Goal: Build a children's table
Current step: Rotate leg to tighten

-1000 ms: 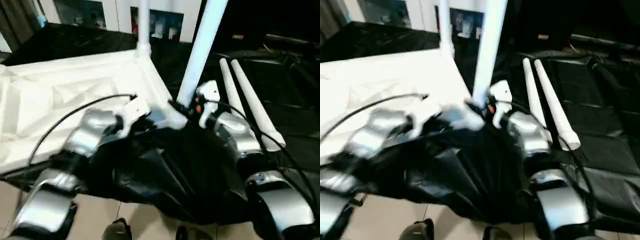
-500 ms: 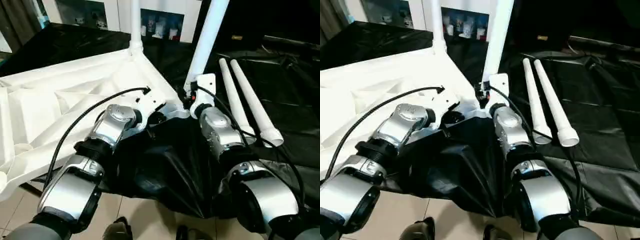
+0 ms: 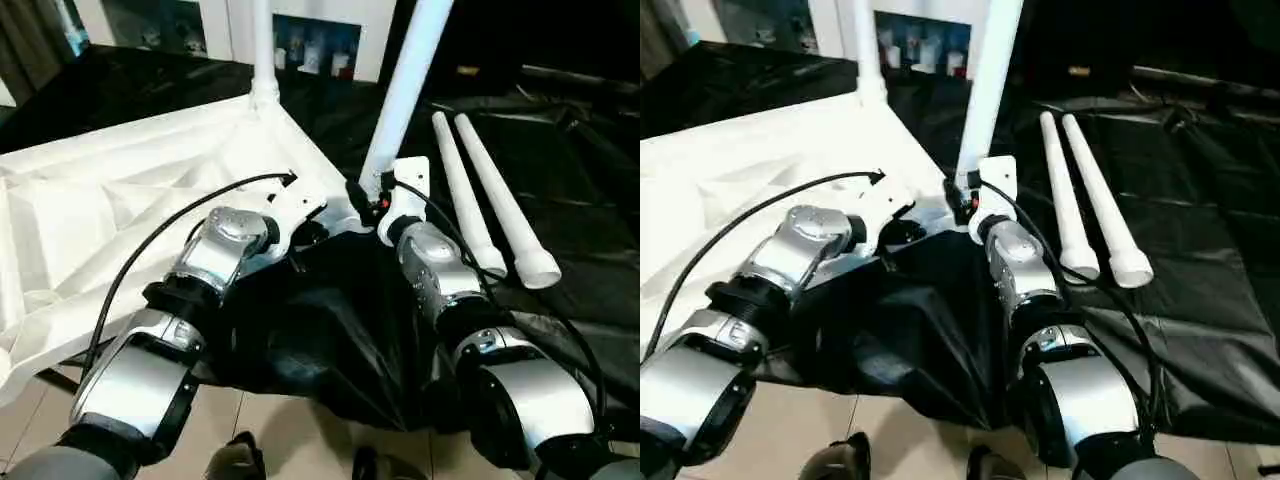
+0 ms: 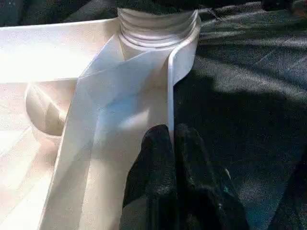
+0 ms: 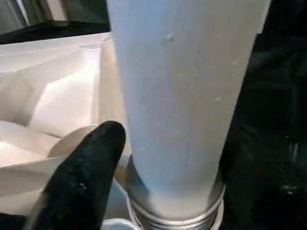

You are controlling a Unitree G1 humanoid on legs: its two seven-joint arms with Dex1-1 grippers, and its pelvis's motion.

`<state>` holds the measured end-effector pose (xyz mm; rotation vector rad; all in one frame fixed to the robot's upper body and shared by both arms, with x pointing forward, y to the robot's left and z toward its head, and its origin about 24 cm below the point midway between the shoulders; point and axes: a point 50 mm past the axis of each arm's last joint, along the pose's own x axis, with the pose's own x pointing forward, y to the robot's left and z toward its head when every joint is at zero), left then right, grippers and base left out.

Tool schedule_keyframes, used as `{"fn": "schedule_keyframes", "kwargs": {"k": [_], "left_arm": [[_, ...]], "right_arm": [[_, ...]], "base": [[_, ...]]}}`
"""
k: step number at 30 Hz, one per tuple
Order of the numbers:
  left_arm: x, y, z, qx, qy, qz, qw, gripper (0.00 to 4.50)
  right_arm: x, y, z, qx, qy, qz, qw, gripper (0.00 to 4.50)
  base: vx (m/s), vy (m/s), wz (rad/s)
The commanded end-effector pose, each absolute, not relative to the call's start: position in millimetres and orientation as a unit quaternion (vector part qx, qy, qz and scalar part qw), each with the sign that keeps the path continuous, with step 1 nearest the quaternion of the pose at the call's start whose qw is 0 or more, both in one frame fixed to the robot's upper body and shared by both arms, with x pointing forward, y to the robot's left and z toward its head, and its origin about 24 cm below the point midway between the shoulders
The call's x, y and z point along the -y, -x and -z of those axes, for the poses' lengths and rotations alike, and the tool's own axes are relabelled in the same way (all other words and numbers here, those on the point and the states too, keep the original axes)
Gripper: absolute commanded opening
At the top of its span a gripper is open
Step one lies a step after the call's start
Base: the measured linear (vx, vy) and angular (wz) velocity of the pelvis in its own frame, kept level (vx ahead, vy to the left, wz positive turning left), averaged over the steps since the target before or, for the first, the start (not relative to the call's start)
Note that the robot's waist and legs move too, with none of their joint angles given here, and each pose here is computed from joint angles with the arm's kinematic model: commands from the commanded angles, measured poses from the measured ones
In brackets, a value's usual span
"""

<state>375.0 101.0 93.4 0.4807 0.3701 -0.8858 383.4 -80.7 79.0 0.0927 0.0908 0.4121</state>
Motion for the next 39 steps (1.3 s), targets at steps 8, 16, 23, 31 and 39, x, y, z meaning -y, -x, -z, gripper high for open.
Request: {"fn": "schedule_keyframes", "kwargs": {"k": [8,16,23,31,39], "left_arm": [[-98,-366,-95,-0.138,-0.243,0.467,0.839,0.0],[-105,-352,-96,-0.104,-0.237,0.518,0.815,0.0],[-118,-340,-93,-0.097,-0.246,0.552,0.791,0.0],[-127,-330,-90,-0.098,-0.235,0.58,0.774,0.0],[-127,-326,-88,-0.1,-0.232,0.589,0.767,0.0]], "right_arm": [[73.1,-371.8,-59,-0.08,-0.044,-0.273,0.958,4.21],[100.1,-372.7,-74,-0.05,-0.015,-0.316,0.947,4.28],[120.6,-361.3,-85,-0.03,0.02,-0.397,0.917,4.28],[142.6,-340.2,-96,-0.026,0.066,-0.497,0.865,4.28],[141.2,-332.9,-92,-0.04,0.106,-0.533,0.839,4.28]], "base": [[0.0,0.0,0.0],[0.025,-0.012,0.02],[0.035,-0.007,-0.01],[0.0,0.0,0.0],[0.0,0.0,0.0]]}}
